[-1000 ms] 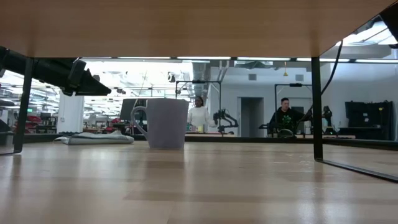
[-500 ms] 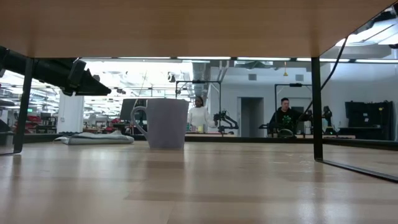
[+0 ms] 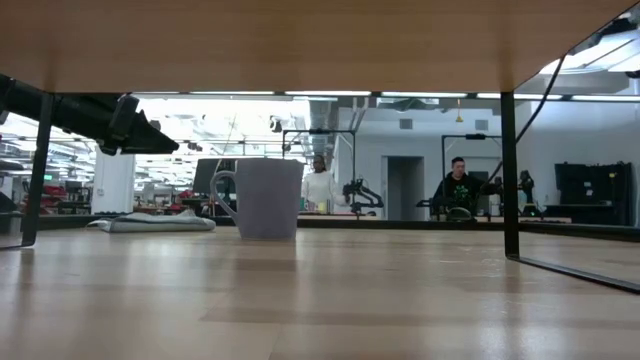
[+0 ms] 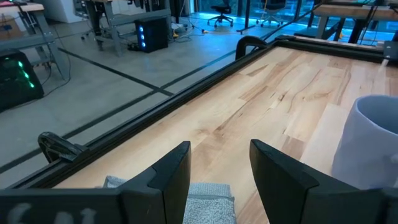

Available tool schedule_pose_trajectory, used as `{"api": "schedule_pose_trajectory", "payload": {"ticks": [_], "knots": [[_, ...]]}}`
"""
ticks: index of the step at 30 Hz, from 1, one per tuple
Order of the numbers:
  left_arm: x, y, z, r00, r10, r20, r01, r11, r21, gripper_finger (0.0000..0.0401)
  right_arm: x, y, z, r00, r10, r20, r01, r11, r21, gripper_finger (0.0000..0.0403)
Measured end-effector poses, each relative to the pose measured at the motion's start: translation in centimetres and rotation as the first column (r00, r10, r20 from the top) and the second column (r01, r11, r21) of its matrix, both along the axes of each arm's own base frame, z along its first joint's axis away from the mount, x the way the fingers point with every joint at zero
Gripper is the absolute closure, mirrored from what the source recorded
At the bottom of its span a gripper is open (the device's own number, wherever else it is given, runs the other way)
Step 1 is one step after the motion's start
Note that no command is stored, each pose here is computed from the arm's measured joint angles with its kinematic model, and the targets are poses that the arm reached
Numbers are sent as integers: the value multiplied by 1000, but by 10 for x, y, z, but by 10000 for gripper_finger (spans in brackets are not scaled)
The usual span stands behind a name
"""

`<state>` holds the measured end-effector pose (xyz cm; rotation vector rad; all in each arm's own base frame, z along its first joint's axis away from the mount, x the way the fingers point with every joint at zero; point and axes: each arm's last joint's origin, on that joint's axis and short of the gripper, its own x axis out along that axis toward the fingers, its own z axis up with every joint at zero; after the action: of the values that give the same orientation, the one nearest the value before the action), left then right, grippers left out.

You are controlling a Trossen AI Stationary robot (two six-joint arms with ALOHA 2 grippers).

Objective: Stack small to large cups/mugs on shelf
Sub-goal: Put the blue mug on the shelf

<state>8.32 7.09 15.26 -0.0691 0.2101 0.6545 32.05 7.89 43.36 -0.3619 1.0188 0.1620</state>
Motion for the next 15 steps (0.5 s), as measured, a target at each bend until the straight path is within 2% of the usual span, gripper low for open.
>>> {"api": "schedule_pose_trajectory", "payload": {"ticks": [5, 15], "knots": [[0, 0, 0, 1000, 4, 12, -4, 1000, -15, 245, -12, -8, 10, 1000, -19, 25, 20, 1000, -22, 207], [0, 0, 0, 1000, 5, 14, -5, 1000, -19, 245, -15, -37, 9, 996, -81, -45, 79, 996, -50, 207]]}}
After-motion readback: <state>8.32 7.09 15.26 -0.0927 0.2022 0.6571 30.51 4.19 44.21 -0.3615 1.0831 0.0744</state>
